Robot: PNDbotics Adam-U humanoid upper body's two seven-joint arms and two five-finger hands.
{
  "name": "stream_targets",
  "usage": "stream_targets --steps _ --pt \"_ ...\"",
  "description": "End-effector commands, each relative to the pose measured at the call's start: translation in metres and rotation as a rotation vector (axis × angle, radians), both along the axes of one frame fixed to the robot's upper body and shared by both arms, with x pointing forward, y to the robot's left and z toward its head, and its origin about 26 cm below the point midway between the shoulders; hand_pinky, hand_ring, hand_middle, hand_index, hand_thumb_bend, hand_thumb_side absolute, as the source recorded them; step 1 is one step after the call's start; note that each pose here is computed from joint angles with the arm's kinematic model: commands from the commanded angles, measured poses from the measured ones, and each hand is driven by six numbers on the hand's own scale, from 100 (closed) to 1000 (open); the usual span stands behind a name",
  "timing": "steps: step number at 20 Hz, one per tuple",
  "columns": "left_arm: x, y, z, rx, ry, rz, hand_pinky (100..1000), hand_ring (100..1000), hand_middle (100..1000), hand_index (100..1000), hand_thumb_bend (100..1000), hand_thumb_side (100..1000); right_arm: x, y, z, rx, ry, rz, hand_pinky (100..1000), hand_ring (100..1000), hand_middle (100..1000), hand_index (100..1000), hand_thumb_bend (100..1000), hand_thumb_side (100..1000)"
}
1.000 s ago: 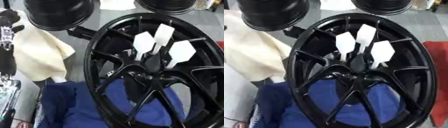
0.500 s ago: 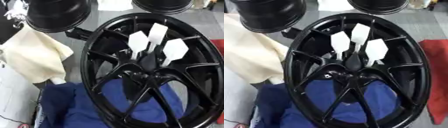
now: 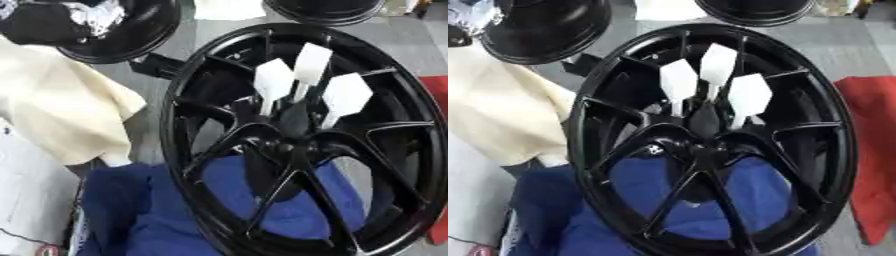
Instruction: Pull the pin out of the wheel hub.
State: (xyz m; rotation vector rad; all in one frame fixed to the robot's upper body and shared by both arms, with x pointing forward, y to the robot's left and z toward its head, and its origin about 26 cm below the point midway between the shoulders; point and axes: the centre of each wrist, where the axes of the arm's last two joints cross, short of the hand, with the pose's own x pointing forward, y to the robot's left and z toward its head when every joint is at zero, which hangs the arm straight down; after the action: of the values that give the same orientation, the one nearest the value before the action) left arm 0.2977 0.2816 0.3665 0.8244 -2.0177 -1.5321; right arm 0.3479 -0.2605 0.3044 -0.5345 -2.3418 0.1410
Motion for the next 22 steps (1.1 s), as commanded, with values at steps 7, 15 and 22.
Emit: stream_targets --steps 7,15,22 --pt "0.028 -0.010 0.025 0.318 0.139 -0.023 847 844 778 868 110 496 -0.002 0.001 0.006 -0.021 -0.018 0.001 684 738 744 833 100 669" --pt "0.057 -0.031 0.034 0.432 0.238 -0.078 865 865 794 871 163 378 -0.001 0.004 0.006 -0.019 -0.014 0.014 684 737 743 832 100 669" --pt "0.074 -0.050 0.031 0.460 0.275 -0.148 877 882 805 862 219 167 -0.001 0.006 0.006 -0.012 -0.018 0.027 683 736 741 831 100 671"
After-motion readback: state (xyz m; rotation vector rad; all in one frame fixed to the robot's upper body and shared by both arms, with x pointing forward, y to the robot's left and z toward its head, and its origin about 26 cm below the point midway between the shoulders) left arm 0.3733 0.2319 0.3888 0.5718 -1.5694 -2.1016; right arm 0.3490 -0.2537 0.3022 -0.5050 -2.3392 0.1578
